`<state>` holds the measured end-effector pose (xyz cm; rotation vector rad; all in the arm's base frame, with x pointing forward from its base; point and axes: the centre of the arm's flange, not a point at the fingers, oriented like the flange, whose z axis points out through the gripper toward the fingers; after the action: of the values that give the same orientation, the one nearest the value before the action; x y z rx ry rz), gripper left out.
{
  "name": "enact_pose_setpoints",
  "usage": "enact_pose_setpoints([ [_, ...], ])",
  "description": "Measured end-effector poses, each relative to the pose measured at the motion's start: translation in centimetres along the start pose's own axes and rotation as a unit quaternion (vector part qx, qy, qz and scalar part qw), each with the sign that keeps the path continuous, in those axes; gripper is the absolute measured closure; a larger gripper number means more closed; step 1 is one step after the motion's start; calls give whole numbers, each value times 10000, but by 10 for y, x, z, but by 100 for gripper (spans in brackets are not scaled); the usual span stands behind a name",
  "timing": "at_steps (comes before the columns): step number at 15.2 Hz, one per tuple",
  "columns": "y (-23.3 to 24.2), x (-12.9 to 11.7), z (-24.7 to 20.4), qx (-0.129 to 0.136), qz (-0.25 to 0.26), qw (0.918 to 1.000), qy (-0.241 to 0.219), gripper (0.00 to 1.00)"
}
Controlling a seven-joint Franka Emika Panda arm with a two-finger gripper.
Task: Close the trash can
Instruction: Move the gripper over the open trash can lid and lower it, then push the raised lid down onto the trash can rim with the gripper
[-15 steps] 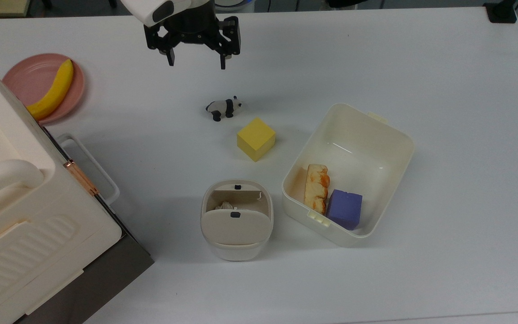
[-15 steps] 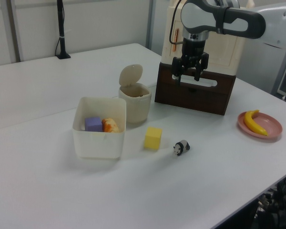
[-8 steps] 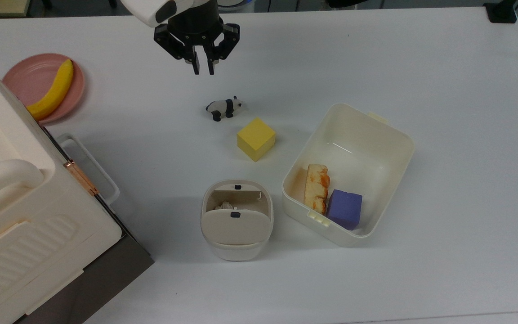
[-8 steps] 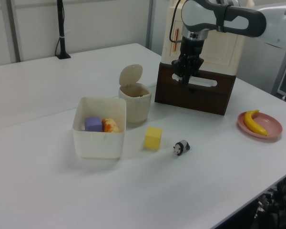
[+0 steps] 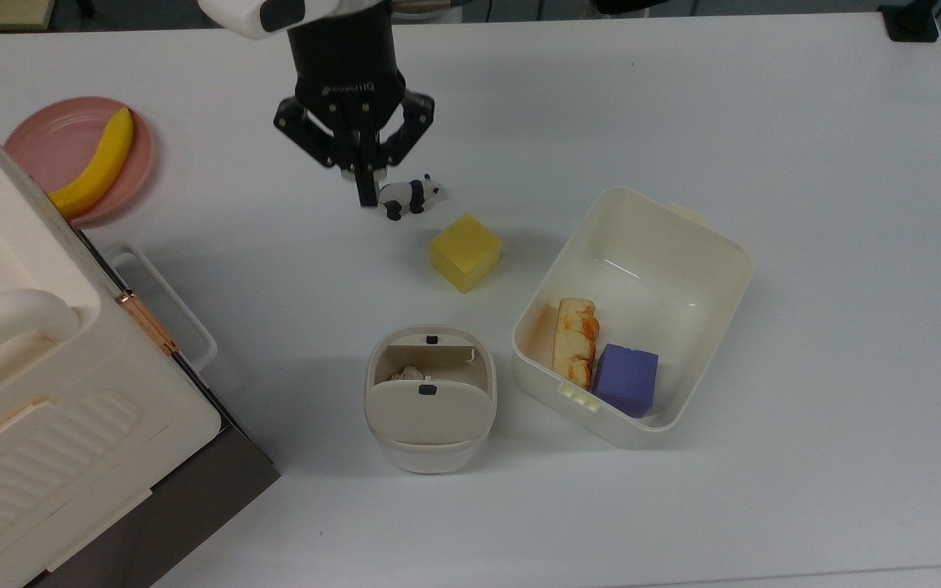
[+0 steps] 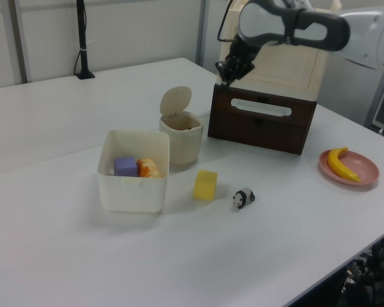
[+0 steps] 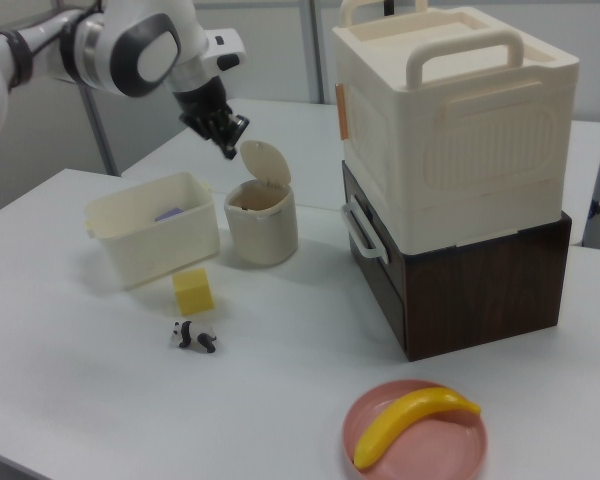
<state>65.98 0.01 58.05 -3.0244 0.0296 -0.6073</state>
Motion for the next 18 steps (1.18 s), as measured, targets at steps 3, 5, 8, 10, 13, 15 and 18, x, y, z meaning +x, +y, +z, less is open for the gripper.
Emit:
enact_pose_setpoints([
  [3, -5, 23, 28, -52, 234, 9960, 863, 99],
  [5, -16, 35, 50, -32, 388, 9888, 1441, 99],
  [8, -34, 48, 67, 46, 497, 9793, 1960, 99],
  [10, -36, 53, 63, 61, 518, 9774, 2048, 99],
  [13, -37, 56, 66, 58, 506, 9770, 2070, 99],
  [15, -39, 58, 78, 39, 498, 9780, 2024, 99],
  [18, -41, 59, 101, 22, 546, 9788, 1973, 99],
])
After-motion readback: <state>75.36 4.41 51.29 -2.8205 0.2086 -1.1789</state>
